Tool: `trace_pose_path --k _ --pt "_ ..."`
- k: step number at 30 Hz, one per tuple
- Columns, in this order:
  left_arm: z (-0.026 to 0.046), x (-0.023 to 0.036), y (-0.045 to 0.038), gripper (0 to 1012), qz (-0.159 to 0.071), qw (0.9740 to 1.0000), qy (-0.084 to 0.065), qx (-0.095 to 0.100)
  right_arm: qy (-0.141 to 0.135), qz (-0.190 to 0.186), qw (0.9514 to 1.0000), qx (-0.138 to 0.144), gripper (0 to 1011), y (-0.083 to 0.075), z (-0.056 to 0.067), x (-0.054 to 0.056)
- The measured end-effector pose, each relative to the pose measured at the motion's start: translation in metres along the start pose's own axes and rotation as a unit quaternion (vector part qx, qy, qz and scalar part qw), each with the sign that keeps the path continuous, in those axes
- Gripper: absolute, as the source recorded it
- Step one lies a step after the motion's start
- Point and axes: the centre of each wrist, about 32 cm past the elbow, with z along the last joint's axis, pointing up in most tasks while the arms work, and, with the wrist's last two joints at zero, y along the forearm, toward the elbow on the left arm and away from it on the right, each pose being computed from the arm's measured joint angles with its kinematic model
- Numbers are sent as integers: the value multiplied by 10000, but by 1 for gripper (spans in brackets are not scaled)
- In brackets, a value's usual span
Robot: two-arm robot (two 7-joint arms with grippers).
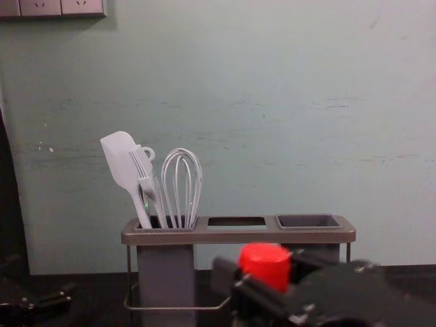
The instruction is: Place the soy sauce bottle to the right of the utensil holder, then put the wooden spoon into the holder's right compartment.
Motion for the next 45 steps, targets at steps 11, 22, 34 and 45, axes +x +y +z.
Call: trace_pose_path --k 11,22,34,45 --pt "0 0 0 1000 0 10000 0 0 -69 -314 9995 10 392 -247 128 190" --pt "0 0 0 1000 0 10000 0 0 -169 -849 9961 -161 392 -479 172 484" --pt "0 0 0 1000 0 10000 0 0 -319 -1354 9898 -300 392 -712 200 805" --pt "0 0 0 1000 0 10000 0 0 -363 -1547 9869 -296 392 -800 208 885"
